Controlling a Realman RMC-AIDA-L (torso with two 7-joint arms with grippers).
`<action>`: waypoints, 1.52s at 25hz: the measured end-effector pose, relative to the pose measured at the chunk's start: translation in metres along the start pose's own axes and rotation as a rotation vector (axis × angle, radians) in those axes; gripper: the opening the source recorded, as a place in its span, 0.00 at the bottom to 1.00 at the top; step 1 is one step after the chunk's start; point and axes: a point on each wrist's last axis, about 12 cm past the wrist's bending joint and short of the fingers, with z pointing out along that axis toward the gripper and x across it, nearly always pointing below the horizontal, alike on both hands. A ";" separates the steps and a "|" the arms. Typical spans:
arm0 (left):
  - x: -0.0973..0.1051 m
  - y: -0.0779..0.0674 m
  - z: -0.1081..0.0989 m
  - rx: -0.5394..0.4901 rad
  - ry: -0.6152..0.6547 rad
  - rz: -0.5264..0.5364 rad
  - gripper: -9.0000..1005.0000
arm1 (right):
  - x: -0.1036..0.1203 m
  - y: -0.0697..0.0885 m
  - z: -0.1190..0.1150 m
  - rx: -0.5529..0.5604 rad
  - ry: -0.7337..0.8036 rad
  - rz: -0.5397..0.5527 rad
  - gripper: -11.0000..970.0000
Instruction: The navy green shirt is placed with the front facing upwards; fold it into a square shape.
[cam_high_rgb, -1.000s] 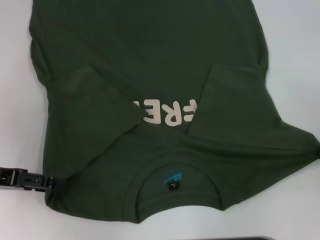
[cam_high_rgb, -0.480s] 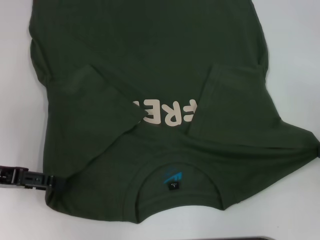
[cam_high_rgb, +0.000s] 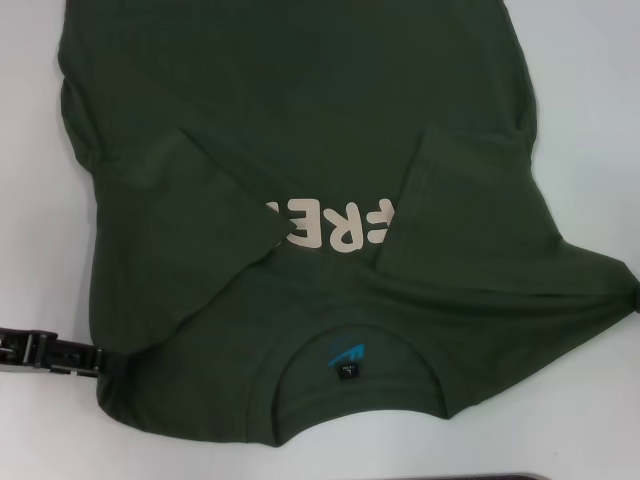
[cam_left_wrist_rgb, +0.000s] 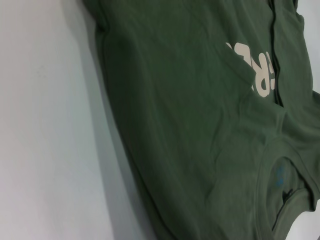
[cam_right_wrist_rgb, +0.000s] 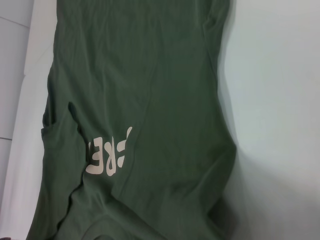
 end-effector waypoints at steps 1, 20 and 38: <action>0.000 0.000 0.000 -0.002 0.001 0.001 0.57 | 0.000 0.000 0.000 0.000 0.000 0.000 0.05; -0.009 0.005 0.006 -0.053 -0.010 -0.017 0.13 | -0.003 0.001 -0.001 0.003 -0.002 -0.003 0.05; -0.002 -0.001 -0.004 -0.023 0.093 0.018 0.07 | 0.042 -0.013 -0.005 -0.019 0.004 0.039 0.05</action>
